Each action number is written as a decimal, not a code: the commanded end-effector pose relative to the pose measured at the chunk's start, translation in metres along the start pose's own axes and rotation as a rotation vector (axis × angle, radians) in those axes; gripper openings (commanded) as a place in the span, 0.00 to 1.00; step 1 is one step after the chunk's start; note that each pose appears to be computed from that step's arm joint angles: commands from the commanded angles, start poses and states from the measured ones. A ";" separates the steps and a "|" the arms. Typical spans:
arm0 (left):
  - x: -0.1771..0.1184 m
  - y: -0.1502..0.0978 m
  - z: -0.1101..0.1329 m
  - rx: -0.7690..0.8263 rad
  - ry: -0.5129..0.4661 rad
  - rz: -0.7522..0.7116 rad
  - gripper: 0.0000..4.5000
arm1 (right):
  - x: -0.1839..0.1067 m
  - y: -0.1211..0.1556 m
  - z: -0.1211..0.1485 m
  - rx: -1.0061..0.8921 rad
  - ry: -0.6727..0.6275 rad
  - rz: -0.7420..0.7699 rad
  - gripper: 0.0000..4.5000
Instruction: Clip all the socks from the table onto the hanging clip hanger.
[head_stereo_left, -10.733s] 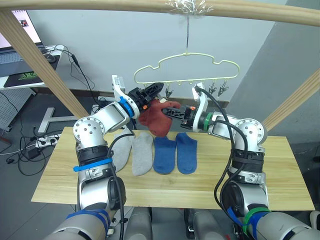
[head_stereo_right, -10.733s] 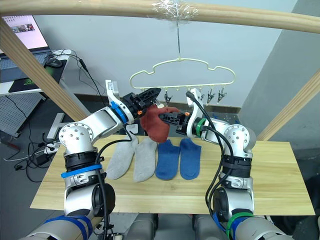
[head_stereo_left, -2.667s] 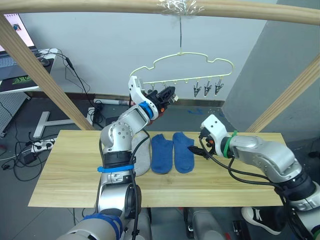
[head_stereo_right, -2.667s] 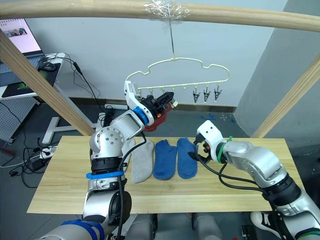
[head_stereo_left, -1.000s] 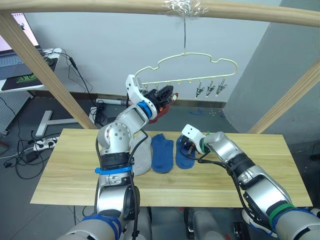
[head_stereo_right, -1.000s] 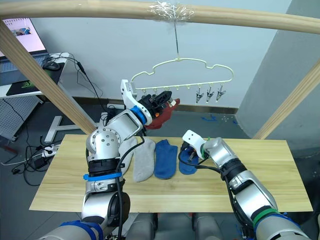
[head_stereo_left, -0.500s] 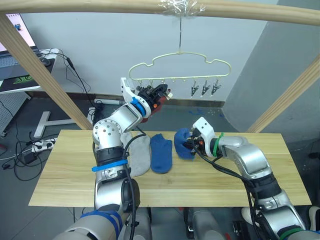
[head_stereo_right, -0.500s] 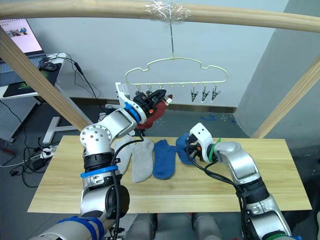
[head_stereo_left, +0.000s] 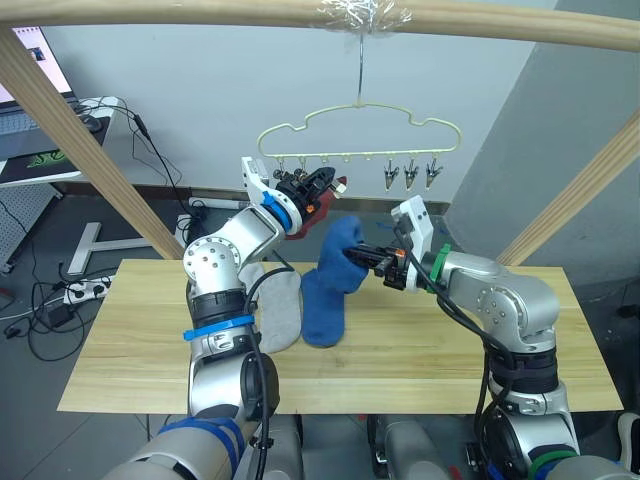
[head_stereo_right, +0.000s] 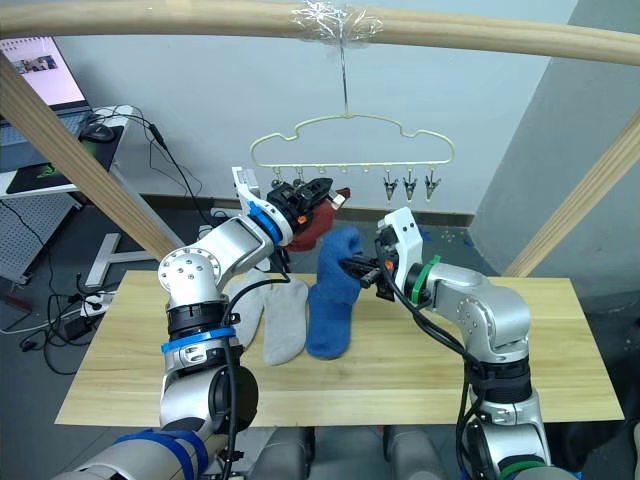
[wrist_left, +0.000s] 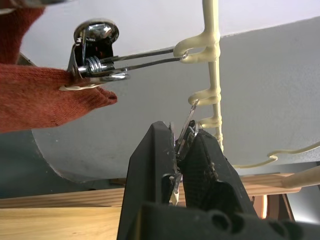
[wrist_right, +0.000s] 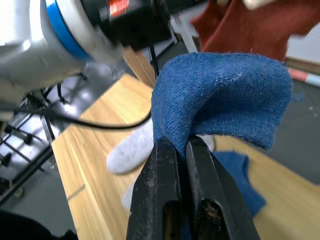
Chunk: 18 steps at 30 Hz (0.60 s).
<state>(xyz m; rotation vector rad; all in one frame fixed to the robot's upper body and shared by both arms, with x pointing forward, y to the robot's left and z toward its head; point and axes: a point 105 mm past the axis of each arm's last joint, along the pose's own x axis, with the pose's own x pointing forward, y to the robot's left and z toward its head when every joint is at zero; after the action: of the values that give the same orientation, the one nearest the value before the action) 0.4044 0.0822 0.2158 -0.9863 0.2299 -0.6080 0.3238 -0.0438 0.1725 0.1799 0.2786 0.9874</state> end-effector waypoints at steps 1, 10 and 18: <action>-0.001 -0.010 0.009 0.005 -0.022 -0.026 0.05 | 0.000 0.002 0.017 -0.021 -0.056 0.014 0.01; -0.002 -0.013 0.004 0.013 -0.004 -0.031 0.05 | 0.007 -0.007 0.025 -0.036 -0.061 0.003 0.01; -0.003 -0.012 0.002 0.021 -0.001 -0.027 0.05 | 0.016 -0.014 0.036 -0.058 -0.066 0.009 0.01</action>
<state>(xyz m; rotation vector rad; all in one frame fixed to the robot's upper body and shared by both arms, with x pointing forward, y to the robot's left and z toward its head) 0.4027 0.0806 0.2169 -0.9869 0.2425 -0.6117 0.3554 -0.0415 0.1863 0.1737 0.2466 0.9641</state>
